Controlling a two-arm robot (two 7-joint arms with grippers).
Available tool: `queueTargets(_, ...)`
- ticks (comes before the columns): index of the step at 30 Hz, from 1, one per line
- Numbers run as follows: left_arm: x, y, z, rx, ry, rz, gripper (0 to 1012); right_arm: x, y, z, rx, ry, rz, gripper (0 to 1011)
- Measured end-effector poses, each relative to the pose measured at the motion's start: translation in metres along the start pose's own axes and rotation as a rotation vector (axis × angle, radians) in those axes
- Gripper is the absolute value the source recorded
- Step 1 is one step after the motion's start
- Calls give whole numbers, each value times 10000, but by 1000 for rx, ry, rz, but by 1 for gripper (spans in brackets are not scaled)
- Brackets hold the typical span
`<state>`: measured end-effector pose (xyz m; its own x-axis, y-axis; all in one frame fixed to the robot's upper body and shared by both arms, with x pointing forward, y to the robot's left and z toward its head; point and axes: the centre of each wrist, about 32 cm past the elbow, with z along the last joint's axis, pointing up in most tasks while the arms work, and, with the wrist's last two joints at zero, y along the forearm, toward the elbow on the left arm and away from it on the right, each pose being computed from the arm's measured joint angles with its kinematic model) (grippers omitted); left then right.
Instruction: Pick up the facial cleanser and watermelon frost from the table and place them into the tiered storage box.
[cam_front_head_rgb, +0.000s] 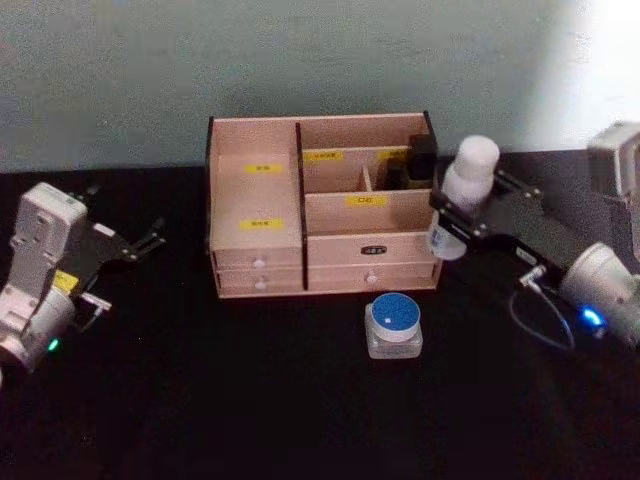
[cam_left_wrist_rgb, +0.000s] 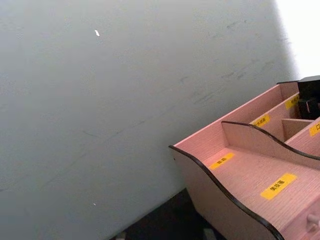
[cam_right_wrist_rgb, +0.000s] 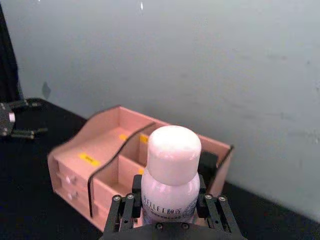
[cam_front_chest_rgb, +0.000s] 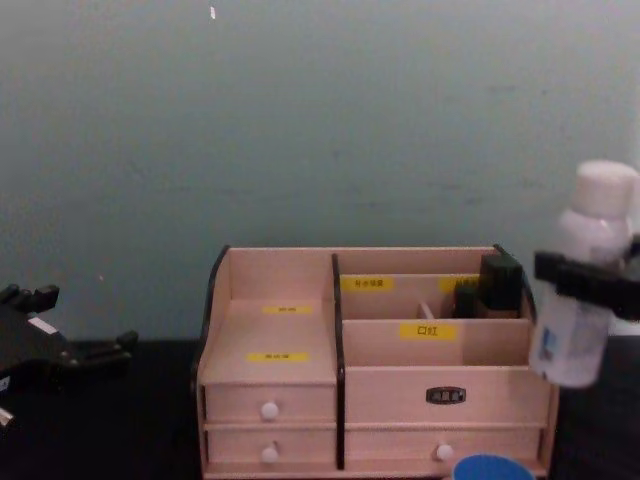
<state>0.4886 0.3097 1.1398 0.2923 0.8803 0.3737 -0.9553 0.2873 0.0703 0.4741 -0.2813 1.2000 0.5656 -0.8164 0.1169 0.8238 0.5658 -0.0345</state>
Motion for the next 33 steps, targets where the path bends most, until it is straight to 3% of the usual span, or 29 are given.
queueTargets(6,0,0,0,0,0,0,1001,34,156,115,32,0,17,601)
queueTargets(12,0,0,0,0,0,0,1001,57,423,196,43,13,34,601)
queueTargets(23,0,0,0,0,0,0,1001,50,847,246,39,10,20,601)
queueTargets(33,0,0,0,0,0,0,1001,42,1109,273,39,10,16,601)
